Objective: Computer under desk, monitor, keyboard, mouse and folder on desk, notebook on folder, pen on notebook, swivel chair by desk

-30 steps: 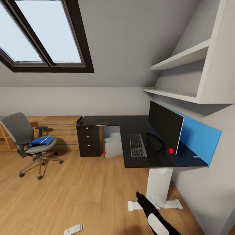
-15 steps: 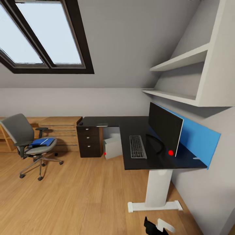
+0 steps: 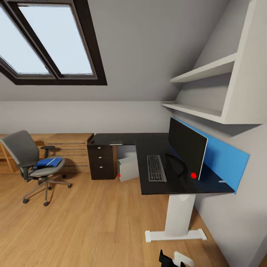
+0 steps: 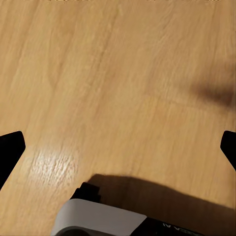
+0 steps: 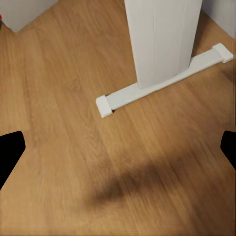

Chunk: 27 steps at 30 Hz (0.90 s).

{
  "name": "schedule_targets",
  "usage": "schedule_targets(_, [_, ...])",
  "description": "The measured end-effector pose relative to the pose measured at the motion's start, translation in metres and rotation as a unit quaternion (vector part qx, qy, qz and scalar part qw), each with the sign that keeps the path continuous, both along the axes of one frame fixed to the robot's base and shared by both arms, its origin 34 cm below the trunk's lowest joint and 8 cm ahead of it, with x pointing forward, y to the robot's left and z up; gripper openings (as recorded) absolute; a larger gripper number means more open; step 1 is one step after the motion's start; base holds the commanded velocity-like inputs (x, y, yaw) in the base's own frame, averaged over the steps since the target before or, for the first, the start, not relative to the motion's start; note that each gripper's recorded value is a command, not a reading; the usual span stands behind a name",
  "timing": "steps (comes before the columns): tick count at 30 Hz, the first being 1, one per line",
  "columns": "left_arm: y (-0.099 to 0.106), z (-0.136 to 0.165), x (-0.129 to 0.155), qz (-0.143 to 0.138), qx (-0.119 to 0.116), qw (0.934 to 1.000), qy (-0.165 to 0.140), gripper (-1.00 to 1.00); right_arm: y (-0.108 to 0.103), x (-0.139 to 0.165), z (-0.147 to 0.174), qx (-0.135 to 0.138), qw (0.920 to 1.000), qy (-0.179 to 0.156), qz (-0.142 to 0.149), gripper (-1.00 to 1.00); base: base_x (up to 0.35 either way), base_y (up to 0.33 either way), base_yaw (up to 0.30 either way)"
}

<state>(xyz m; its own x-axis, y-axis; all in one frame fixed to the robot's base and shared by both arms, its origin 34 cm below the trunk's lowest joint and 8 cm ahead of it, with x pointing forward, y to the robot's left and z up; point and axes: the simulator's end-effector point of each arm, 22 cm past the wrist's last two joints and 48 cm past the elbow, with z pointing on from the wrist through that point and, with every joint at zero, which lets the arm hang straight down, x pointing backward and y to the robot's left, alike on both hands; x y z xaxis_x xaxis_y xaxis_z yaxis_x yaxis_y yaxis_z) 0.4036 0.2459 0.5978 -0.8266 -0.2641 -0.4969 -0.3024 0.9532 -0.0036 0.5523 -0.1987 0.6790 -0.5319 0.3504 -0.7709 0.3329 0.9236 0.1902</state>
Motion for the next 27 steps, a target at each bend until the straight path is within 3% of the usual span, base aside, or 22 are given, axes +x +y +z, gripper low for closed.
schedule_targets(20, [-0.004,0.025,-0.003,-0.002,-0.002,1.0000,-0.002,1.00,0.004,-0.003,0.026,-0.016,0.9995,-0.002,0.027,1.00,0.000,0.000,0.000])
schedule_targets(24, [-0.005,0.030,-0.005,-0.003,-0.002,1.0000,-0.001,1.00,0.009,-0.003,0.032,-0.015,0.9994,-0.004,0.031,1.00,0.000,0.000,0.033])
schedule_targets(25, [-0.006,0.031,-0.005,-0.003,-0.002,1.0000,-0.001,1.00,0.022,-0.003,0.035,-0.009,0.9993,-0.006,0.037,1.00,0.000,0.000,0.218])
schedule_targets(27, [-0.005,0.033,-0.005,-0.003,-0.002,1.0000,-0.001,1.00,0.027,-0.003,0.039,-0.006,0.9993,-0.010,0.036,1.00,0.000,0.000,0.243])
